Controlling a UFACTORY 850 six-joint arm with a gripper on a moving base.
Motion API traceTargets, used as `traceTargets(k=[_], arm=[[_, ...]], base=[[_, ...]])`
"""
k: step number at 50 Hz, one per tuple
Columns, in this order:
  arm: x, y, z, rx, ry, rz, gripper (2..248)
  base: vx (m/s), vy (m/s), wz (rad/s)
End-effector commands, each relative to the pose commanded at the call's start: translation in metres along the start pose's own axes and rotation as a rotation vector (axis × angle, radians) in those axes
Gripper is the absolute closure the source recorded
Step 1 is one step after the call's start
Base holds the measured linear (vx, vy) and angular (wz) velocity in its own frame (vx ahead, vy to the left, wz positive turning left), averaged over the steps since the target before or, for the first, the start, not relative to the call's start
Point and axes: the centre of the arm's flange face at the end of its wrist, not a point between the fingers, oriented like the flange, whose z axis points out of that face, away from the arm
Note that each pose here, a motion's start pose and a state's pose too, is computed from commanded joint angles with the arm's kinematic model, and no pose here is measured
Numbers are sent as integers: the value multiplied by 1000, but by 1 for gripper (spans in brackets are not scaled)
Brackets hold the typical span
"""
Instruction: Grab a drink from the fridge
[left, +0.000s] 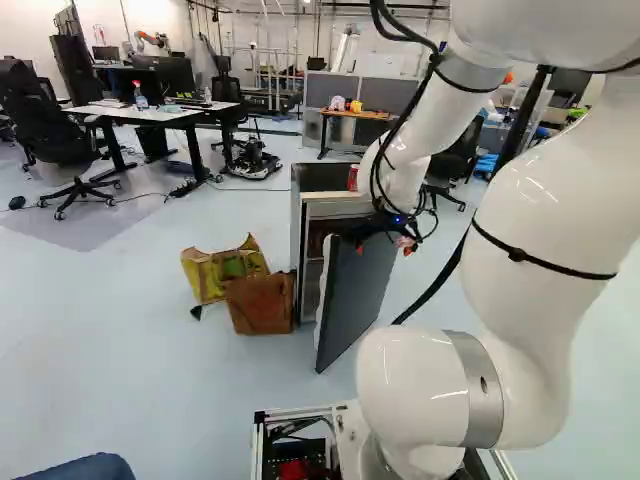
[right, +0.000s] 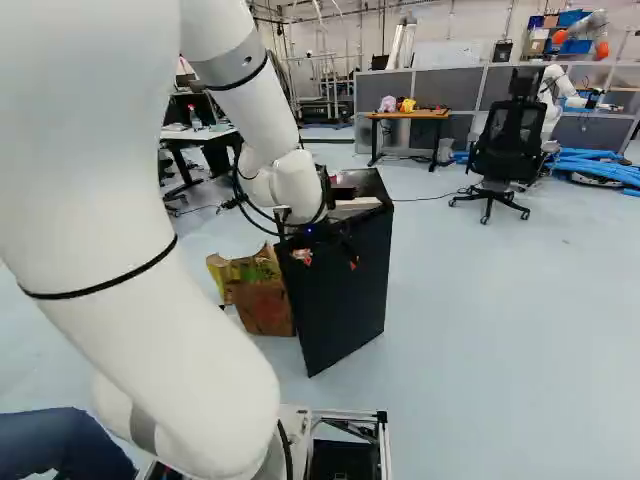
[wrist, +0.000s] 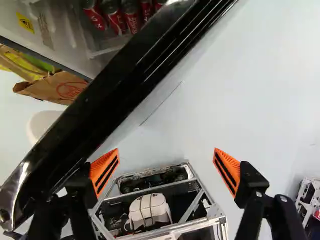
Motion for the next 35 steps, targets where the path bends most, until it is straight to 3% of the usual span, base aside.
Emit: traceTargets(k=[35], arm=[[39, -22, 7, 15, 69, -82, 3]], base=[[0, 0, 0]])
